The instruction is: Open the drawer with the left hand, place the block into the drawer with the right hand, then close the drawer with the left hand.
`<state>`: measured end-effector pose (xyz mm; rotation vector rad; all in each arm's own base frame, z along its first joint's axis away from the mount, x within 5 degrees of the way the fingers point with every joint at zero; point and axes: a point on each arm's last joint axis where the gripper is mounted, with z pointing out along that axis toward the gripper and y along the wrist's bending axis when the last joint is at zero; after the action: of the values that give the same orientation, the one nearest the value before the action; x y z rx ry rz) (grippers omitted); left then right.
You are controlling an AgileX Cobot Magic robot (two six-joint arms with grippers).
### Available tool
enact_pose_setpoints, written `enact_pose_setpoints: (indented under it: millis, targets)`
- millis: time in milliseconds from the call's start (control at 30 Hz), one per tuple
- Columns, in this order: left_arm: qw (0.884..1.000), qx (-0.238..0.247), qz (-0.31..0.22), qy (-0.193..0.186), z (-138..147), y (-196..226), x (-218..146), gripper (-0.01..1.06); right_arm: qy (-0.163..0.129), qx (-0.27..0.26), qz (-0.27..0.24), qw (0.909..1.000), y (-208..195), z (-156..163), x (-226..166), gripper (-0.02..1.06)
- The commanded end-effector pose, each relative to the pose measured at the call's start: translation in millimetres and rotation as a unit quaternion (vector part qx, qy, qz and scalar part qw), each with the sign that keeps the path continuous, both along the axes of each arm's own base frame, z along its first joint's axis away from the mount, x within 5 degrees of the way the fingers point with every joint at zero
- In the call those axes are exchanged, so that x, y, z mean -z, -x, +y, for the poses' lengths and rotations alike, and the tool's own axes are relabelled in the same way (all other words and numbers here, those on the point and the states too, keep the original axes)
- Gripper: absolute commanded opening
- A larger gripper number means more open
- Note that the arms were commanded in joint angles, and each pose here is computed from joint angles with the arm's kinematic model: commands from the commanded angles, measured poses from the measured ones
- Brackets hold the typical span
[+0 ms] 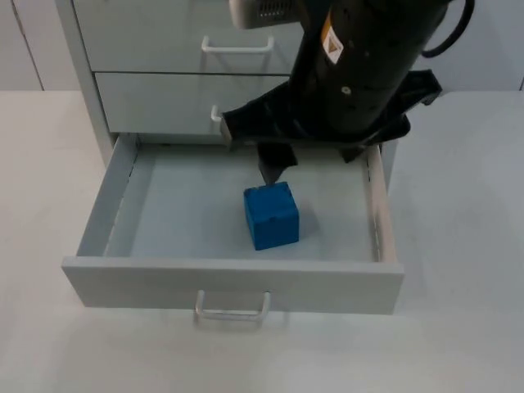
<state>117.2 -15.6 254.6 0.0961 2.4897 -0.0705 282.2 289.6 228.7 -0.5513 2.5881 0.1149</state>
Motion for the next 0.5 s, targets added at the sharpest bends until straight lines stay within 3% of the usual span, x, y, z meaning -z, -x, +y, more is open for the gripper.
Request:
enact_pose_setpoints:
  millis: [0,167,467]
  targets:
    - [1.000,-0.005,-0.006,0.004,0.3,-0.1,0.1,1.05,0.017,-0.012,0.009,0.9998,3.7,-4.0,-4.3,0.70]
    - [1.000,-0.005,-0.006,0.003,0.3,-0.1,0.1,1.05,0.040,-0.021,0.020,0.9988,7.5,-9.2,-0.5,0.70]
    - [1.000,-0.004,-0.006,0.002,0.5,-0.1,0.1,1.05,0.032,-0.013,0.032,0.9989,24.4,-45.9,12.3,0.70]
